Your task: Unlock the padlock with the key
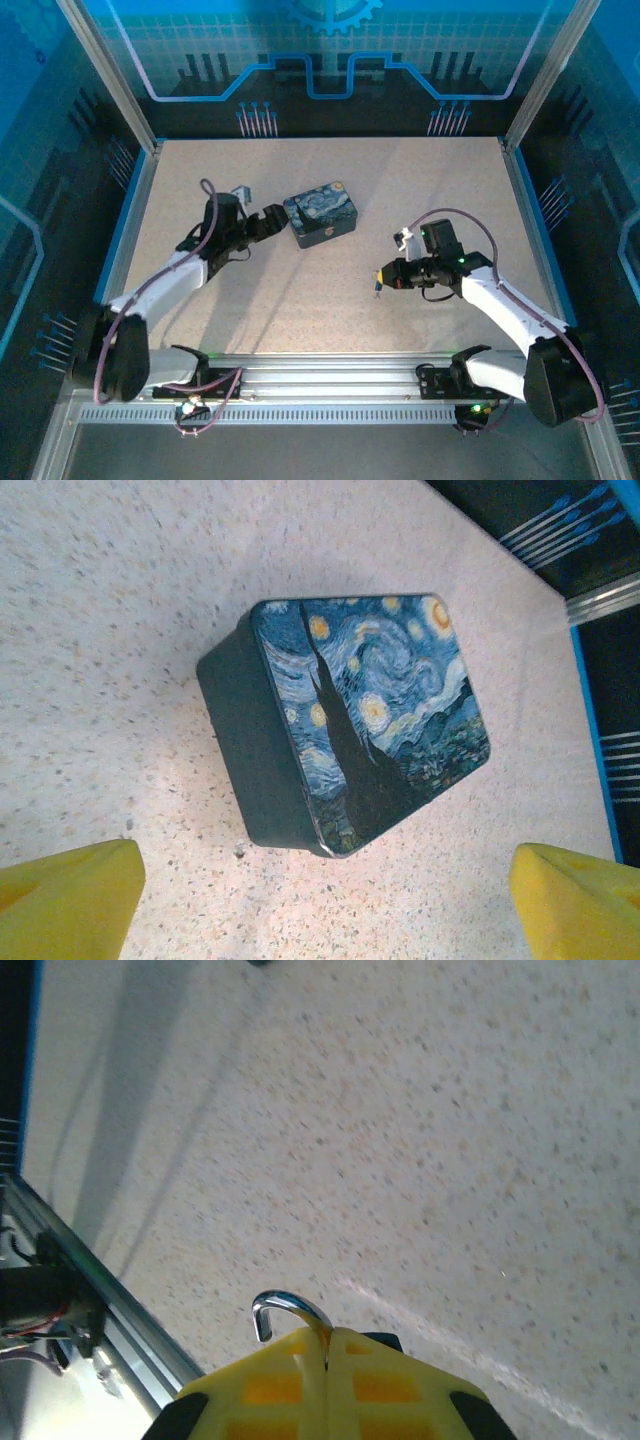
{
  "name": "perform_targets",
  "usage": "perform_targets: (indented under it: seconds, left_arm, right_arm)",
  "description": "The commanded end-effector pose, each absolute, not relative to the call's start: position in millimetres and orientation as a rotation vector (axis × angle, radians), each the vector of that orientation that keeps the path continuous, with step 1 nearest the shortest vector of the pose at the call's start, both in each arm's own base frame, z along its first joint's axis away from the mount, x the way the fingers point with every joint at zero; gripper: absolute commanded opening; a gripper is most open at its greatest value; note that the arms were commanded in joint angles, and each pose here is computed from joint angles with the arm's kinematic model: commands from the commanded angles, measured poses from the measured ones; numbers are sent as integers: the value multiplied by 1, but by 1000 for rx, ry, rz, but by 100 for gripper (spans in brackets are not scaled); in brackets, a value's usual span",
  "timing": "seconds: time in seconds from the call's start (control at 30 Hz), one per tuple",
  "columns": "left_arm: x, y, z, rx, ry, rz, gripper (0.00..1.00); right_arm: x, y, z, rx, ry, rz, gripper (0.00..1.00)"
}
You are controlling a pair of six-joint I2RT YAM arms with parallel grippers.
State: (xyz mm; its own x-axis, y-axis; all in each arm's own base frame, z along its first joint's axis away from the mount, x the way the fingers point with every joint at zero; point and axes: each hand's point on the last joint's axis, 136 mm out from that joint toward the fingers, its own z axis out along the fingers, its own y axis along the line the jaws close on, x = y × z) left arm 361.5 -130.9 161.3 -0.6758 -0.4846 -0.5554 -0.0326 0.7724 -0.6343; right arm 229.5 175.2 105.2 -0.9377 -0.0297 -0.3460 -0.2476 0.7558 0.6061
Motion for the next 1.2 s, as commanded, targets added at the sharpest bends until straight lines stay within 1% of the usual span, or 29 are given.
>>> perform_targets:
  seconds: [0.0, 0.17, 0.3, 0.6, 0.73, 0.87, 1.03, 1.17]
  left_arm:
    - [343, -107, 163, -429, 2183, -668, 97]
    - [311, -92, 164, -443, 2175, -625, 99]
    - [294, -84, 162, -461, 2171, -603, 99]
    - [283, -82, 157, -469, 2188, -612, 99]
    - [282, -83, 154, -479, 2193, -626, 99]
    - [283, -82, 151, -489, 2200, -618, 99]
    - [286, -81, 153, -500, 2199, -617, 99]
    - [289, -73, 159, -522, 2179, -592, 99]
  right_arm:
    - [218, 174, 94, -260, 2748, 890, 5]
    - [218, 184, 77, -309, 2816, 826, 4]
    - [223, 200, 64, -382, 2860, 763, 4]
    - [230, 234, 36, -460, 2920, 796, 6]
    - [232, 240, 27, -460, 2924, 813, 10]
    - [235, 238, 31, -472, 2894, 791, 15]
    - [244, 225, 55, -489, 2808, 705, 27]
    - [259, 207, 81, -467, 2708, 645, 34]
